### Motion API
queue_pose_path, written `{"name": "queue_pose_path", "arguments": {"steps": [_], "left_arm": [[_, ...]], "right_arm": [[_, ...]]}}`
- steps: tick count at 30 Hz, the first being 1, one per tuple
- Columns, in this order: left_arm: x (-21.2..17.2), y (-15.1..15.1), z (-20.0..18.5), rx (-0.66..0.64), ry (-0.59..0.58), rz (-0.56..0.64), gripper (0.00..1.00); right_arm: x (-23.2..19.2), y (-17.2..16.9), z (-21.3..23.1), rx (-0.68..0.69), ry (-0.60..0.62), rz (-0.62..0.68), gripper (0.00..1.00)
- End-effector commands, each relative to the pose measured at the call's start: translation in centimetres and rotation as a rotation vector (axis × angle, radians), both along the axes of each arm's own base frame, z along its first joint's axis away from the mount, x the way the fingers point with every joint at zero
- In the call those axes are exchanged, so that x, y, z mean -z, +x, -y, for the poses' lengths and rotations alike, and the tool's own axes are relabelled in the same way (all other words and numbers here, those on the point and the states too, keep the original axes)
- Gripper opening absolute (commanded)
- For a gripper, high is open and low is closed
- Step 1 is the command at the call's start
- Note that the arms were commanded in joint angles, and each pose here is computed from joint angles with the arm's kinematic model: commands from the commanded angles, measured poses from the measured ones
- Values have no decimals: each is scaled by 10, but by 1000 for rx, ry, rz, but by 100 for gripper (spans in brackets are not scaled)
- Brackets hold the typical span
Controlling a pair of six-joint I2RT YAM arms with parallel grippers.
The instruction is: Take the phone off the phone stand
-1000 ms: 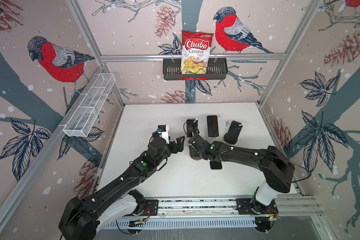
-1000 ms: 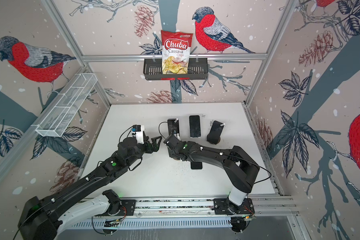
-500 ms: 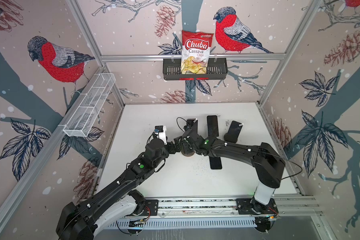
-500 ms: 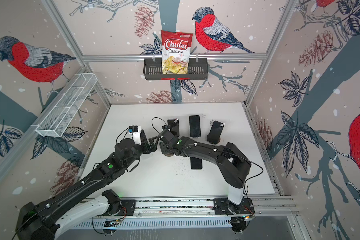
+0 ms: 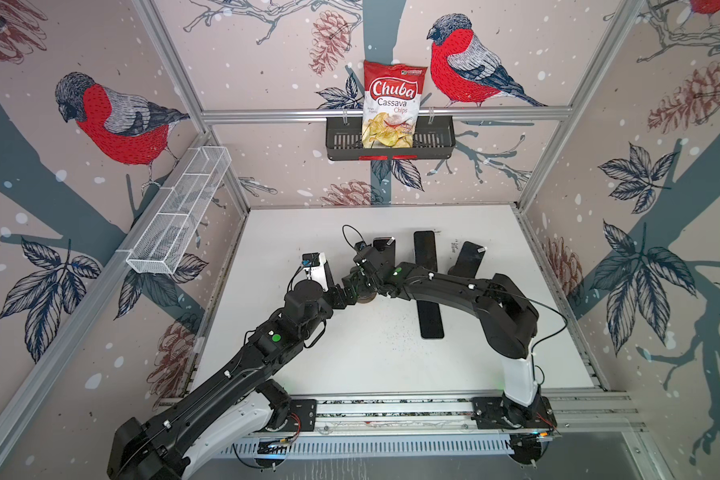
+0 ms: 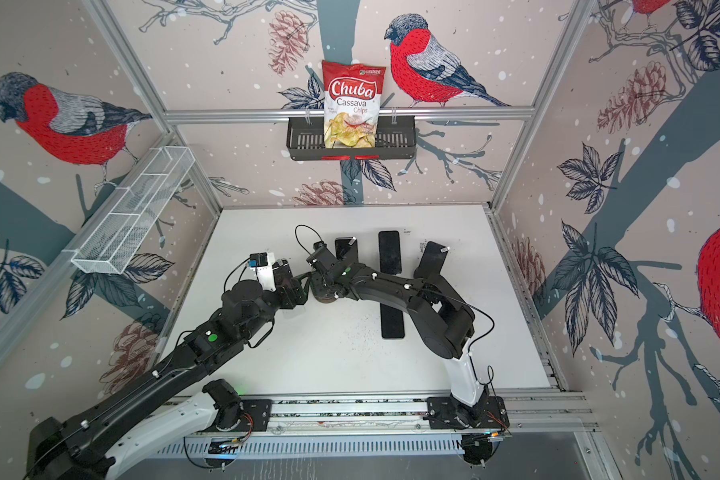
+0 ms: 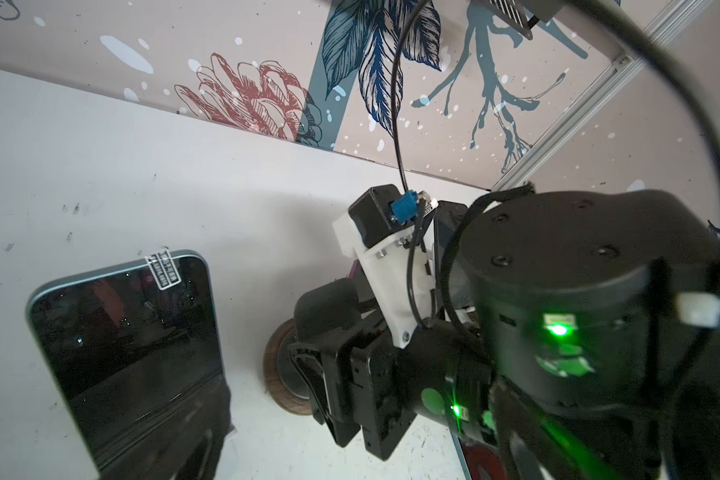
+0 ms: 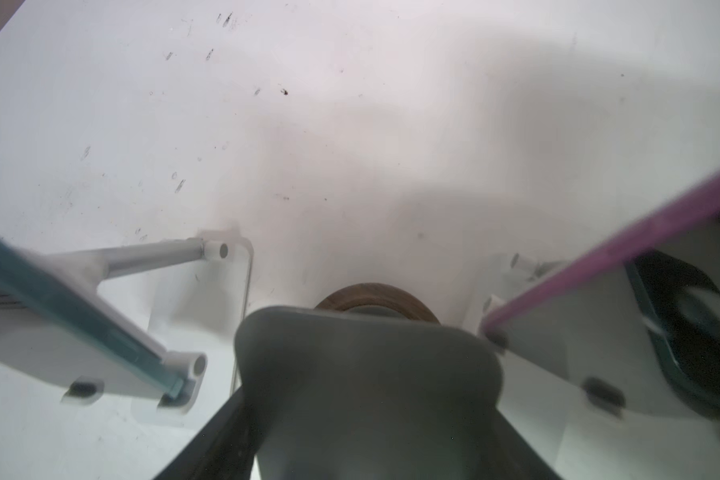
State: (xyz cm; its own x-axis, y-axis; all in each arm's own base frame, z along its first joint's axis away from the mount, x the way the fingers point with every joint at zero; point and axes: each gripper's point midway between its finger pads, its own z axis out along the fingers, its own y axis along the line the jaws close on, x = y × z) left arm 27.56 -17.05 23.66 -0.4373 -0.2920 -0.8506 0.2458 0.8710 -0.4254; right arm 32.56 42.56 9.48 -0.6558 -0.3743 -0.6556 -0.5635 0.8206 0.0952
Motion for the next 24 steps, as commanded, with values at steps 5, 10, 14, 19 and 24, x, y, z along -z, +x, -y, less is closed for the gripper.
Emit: {"name": "queue_pose_path", "arguments": {"steps": [5,10,14,19,24], "left_arm": [[2,0,-4,-13,23,-2,96],[2,1,-3,-14,30,1,97],[2,1,-2,-9,31,3,97],[2,1,-3,-10,38,5,97],[3,1,-5,-17,44,5,97]], "right_arm": [[1,12,-16,-10,23,16,73],[6,13,-19,-14,23,5,74],[2,18,-22,-8,35,13,73],[3,22,-26,-5,38,7,74],[10,21,-25,-4,28,-5,78]]}}
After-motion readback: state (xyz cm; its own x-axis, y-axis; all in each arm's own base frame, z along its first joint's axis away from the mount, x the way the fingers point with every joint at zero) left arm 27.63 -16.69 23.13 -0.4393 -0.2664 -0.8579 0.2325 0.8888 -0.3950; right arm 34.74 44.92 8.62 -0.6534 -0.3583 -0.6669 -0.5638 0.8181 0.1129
